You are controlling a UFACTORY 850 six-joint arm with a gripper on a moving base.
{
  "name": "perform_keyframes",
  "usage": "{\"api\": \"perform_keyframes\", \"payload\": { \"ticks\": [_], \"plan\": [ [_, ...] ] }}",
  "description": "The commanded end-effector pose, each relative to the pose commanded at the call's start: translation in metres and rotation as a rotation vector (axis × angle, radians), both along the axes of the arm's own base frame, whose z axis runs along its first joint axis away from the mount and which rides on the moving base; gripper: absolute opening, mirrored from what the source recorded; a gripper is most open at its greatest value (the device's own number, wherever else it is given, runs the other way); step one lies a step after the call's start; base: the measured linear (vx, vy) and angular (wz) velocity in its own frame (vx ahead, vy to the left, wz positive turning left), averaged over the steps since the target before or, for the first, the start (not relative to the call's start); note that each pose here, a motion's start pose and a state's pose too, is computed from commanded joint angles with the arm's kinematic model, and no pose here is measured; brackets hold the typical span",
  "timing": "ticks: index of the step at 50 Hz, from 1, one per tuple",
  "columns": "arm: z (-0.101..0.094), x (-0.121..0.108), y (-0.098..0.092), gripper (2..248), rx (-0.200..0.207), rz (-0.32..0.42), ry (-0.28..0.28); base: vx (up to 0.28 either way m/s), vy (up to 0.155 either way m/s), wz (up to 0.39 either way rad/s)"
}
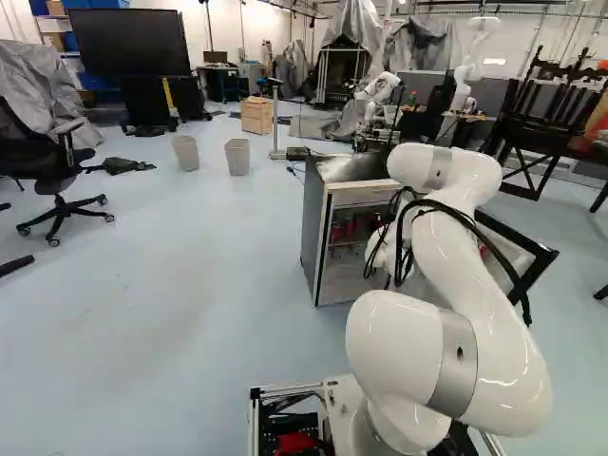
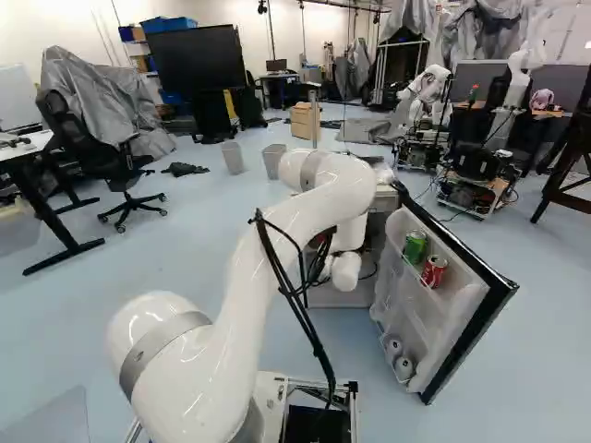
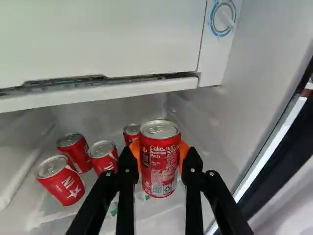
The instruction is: Grab a drink from the fridge
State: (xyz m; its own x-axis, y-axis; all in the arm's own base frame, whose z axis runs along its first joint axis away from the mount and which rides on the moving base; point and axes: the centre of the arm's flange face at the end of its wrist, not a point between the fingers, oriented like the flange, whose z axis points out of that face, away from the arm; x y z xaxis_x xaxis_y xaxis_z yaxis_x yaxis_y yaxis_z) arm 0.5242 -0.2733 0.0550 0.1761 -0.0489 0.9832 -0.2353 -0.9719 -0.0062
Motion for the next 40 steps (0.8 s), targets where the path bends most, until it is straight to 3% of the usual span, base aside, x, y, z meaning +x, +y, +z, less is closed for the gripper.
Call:
{"api": "perform_keyframes", "payload": {
  "ticks": [40],
  "plan": [
    [0.078,-0.074,0.048,96,0.04,0.009,0.069,0.0,0.0,0.0]
  ]
}}
